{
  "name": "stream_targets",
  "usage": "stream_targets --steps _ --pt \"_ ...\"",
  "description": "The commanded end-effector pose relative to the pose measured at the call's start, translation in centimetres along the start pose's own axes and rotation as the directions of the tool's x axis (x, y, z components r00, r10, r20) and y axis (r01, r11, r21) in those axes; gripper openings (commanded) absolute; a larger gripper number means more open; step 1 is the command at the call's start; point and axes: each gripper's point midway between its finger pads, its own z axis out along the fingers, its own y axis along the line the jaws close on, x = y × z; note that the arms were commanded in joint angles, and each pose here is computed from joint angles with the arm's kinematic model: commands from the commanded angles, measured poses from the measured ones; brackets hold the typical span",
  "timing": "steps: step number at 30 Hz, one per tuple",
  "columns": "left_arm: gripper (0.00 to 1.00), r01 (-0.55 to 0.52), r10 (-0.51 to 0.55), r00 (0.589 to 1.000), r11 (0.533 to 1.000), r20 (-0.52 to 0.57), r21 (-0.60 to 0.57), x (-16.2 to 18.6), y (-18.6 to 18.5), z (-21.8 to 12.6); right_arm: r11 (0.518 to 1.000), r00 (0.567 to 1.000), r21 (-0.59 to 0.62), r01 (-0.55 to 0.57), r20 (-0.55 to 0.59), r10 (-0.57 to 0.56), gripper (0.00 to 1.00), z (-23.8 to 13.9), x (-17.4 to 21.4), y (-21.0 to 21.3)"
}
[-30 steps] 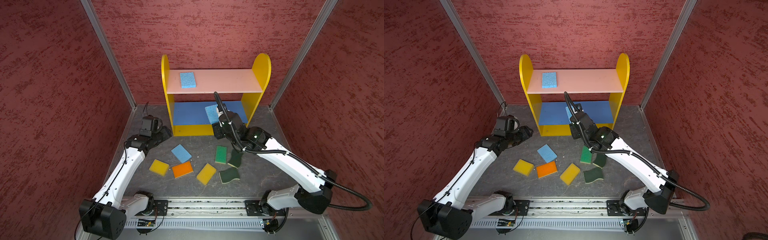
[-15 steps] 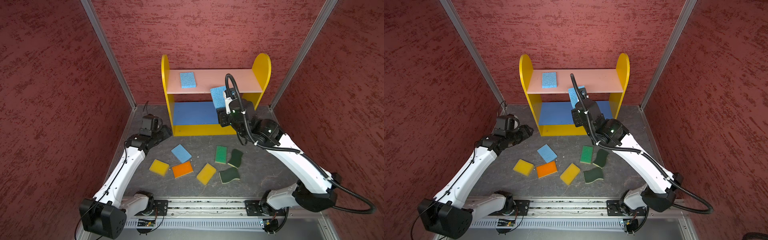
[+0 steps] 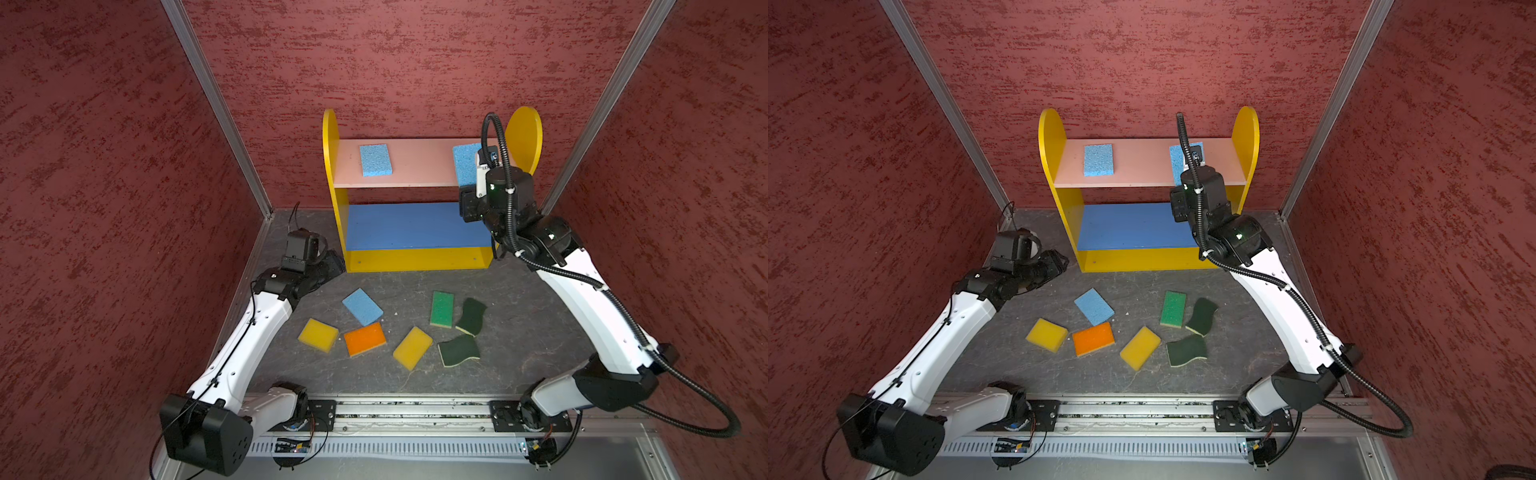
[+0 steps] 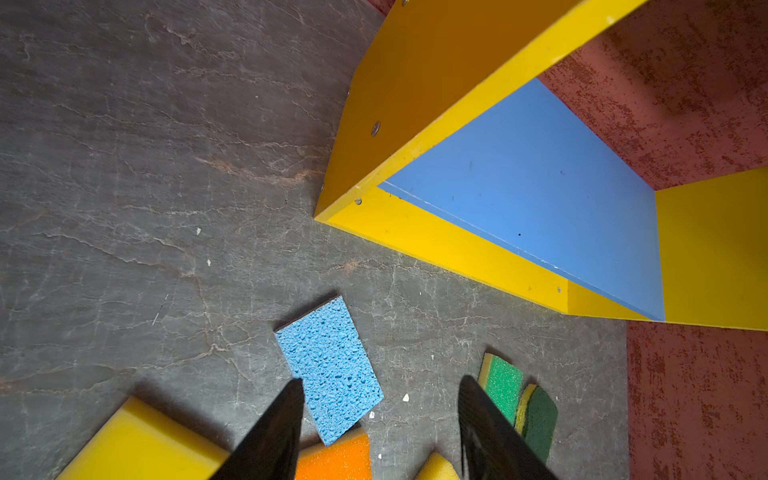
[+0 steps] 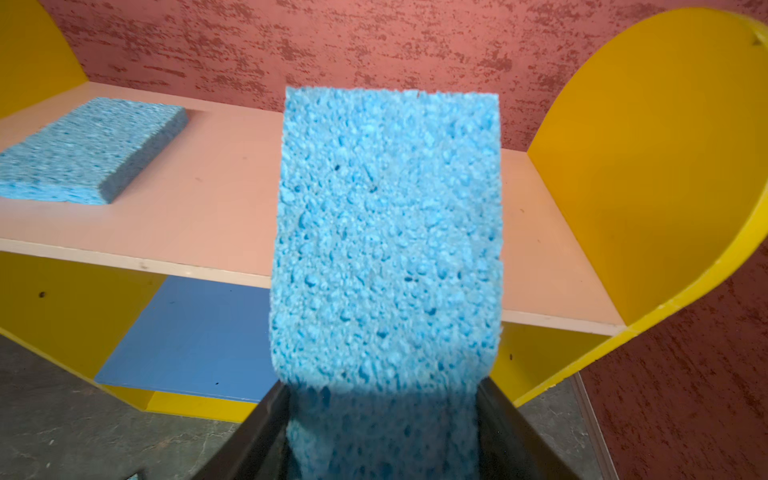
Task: Place and organize the cleaning sponges onto the shelf
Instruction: 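Lift the light blue sponge with the right gripper up toward the pink shelf, then lower the sponge onto the pink shelf beside the yellow side panel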
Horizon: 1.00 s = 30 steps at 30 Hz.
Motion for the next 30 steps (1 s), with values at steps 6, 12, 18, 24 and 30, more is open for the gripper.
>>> stream_targets --steps 6,12,18,24,30 --pt "0.6 -0.002 0.002 1.0 1.0 0.02 -0.008 -0.7 -0.3 -0.2 1.0 0.999 0.011 -0.014 0.031 0.014 0.64 2.6 -2.1 -2.7" --pt "0.6 -0.001 0.002 1.0 1.0 0.01 -0.016 -0.5 -0.1 0.3 1.0 1.0 0.018 -0.026 0.018 0.025 0.64 4.2 -2.2 -3.7" --pt "0.6 -0.005 0.005 1.0 1.0 0.005 -0.022 -0.5 0.0 0.6 0.999 0.999 0.034 -0.034 0.004 0.034 0.64 5.6 -2.2 -4.7" --pt "0.6 -0.005 0.005 1.0 1.0 -0.004 -0.027 -0.4 0.1 1.2 0.998 0.999 0.061 -0.031 -0.022 0.033 0.64 7.0 -1.9 -5.5" --pt "0.6 -0.005 0.004 1.0 1.0 -0.014 -0.031 -0.2 0.2 2.0 0.997 0.999 0.078 -0.019 -0.033 0.021 0.64 8.1 -1.8 -5.9"
